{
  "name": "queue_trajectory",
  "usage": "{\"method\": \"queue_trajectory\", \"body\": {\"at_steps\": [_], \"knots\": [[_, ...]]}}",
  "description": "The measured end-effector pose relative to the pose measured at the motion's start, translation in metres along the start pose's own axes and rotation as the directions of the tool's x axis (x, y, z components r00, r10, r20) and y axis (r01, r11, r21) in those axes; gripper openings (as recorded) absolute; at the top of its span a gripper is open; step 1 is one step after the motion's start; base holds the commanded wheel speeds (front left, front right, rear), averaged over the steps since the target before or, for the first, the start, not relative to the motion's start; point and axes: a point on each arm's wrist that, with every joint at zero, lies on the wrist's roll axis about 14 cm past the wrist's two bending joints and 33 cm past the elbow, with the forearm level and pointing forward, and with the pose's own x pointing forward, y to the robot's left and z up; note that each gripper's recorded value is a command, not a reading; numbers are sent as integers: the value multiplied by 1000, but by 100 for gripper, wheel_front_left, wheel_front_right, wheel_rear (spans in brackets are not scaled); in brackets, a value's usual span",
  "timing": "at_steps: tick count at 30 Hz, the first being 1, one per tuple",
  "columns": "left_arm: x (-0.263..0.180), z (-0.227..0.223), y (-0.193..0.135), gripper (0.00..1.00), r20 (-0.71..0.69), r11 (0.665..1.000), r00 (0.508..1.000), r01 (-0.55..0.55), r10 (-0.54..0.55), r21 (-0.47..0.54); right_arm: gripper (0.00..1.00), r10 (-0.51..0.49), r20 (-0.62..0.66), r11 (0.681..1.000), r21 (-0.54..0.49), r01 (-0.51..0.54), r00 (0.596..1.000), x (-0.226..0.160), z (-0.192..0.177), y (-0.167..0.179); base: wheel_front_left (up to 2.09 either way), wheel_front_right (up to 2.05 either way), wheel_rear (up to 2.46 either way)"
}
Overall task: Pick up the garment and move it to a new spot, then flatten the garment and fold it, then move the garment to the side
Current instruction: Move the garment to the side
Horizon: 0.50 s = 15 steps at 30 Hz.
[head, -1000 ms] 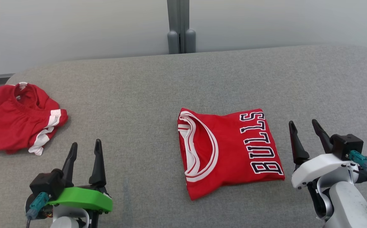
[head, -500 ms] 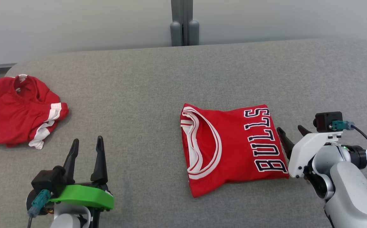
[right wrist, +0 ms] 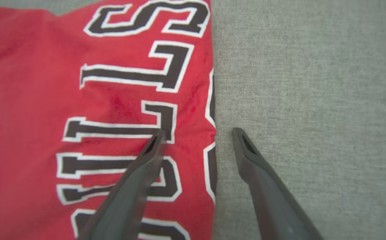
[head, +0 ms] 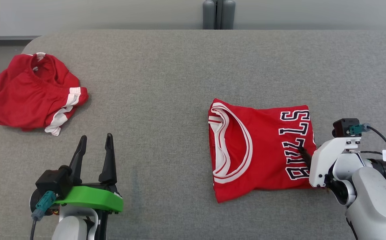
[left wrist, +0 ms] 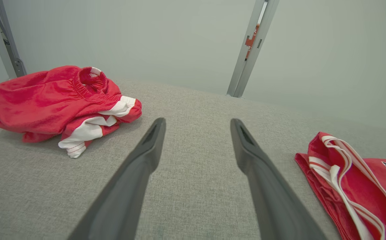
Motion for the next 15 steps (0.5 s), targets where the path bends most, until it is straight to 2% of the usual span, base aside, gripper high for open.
{"method": "queue_trajectory", "body": {"at_steps": [4,5,6,8,9,12,15], "knots": [[0,-1,6,100,-4,1000,1000,-15,16,5,100,23,-47,1000,-13,-23,999,11,-7,8,0,0,0],[-1,-2,9,100,-8,1000,1000,-24,25,6,24,32,-80,999,-23,-34,996,15,-10,10,0,0,0],[-1,-2,9,100,-9,1000,1000,-27,27,6,0,34,-89,999,-34,-38,995,16,-11,11,0,0,0],[-2,-3,11,100,-11,999,999,-33,33,6,0,40,-98,997,-64,-47,994,17,-11,13,0,0,0],[0,-3,10,100,-9,1000,1000,-29,29,4,0,29,-89,993,-115,-39,996,14,-6,8,0,0,0],[2,-2,6,100,-5,1000,1000,-18,18,3,0,14,-79,988,-152,-25,997,10,2,2,0,0,0],[8,0,0,100,4,1000,1000,1,-1,3,0,-16,-37,980,-199,9,999,6,24,-12,0,0,0]]}}
